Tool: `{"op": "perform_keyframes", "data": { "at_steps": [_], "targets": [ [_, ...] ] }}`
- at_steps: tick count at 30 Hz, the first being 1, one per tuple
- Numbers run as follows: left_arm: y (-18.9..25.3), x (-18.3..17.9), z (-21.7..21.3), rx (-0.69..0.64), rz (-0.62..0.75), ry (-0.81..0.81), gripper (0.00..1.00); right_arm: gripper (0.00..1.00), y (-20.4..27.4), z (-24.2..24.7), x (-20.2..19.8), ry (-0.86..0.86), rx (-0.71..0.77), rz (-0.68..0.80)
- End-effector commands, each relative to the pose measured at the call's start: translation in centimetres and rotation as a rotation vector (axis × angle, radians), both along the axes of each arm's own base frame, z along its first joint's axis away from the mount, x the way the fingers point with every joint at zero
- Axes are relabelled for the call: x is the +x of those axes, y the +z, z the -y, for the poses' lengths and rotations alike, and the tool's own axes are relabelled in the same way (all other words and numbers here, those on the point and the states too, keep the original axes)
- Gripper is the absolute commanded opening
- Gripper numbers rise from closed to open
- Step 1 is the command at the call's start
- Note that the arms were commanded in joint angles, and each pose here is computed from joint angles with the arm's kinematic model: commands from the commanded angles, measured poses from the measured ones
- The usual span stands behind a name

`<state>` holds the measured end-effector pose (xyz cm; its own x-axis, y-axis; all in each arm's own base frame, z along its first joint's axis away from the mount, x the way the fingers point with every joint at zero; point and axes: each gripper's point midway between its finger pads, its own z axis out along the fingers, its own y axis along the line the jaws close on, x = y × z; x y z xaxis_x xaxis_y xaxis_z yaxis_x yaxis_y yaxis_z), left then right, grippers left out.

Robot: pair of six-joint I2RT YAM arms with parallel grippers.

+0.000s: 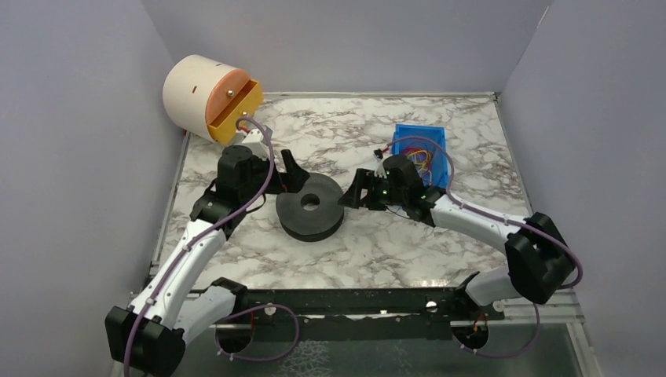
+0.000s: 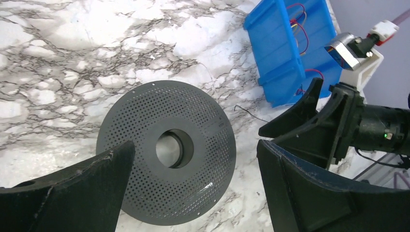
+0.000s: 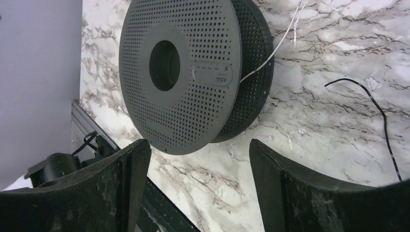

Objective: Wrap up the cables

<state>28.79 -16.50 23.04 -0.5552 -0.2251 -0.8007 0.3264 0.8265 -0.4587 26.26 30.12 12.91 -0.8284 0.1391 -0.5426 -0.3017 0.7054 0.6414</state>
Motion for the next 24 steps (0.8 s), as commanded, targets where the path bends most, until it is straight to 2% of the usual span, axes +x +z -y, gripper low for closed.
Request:
{"op": "perform_keyframes", "data": {
  "at_steps": [1,15,24],
  "targets": [
    [0.0,-0.7,-1.1,0.088,0.054,-0.021,0.99,0.78,-0.6,-1.5,0.8,-0.032,0.074,-0.028],
    [-0.4,-1.8,-0.3,0.045,0.088,-0.084,0.99,0.66,-4.8,-4.6,1.0,-0.028,0.184,-0.162],
    [-1.1,-2.2,-0.4,0.062,0.073,-0.091,0.99,0.48,-4.1,-5.4,0.7,-0.010,0.255,-0.165]
  ]
}}
